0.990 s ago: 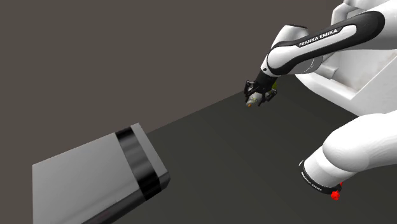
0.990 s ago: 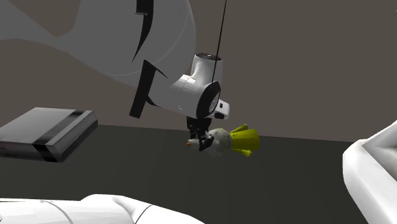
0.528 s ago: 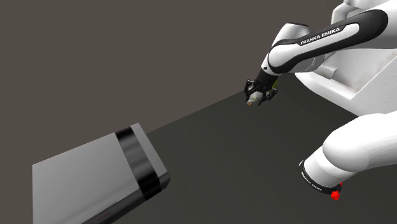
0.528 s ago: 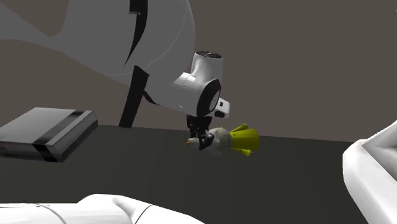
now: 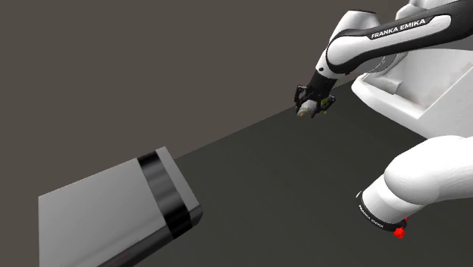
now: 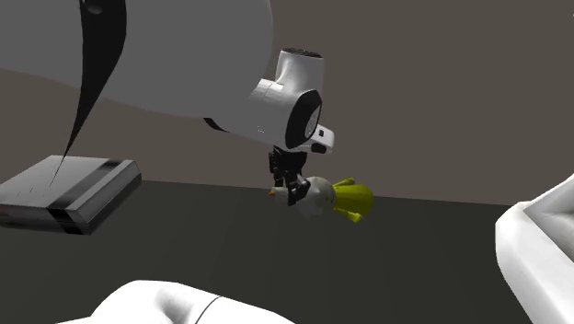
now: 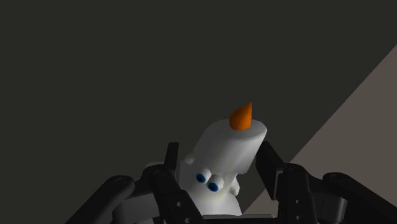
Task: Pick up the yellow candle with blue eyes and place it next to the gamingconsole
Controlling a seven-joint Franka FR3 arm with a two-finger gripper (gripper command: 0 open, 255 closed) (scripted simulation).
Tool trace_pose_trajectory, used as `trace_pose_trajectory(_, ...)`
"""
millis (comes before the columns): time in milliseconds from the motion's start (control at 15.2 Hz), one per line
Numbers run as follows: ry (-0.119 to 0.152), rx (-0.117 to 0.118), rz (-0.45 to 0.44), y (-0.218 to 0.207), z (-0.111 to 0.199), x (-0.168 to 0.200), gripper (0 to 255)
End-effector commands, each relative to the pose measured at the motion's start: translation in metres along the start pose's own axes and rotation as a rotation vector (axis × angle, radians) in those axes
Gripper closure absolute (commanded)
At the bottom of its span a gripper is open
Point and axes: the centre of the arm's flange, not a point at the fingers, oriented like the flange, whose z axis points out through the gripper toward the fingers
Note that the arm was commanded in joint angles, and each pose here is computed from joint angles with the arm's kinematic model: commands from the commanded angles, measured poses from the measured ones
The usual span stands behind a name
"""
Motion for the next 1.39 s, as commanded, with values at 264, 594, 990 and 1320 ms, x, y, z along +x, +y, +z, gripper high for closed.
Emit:
trace_pose_trajectory(264,0.000,0.000,0.000,-0.004,-0.032,0.000,255)
trace_pose_trajectory(594,0.000,0.000,0.000,-0.007,-0.058,-0.001,255)
trace_pose_trajectory(990,0.000,0.000,0.000,-0.010,-0.089,-0.002,255)
trace_pose_trajectory(1320,0.000,0.000,0.000,-0.013,-0.116,-0.003,255)
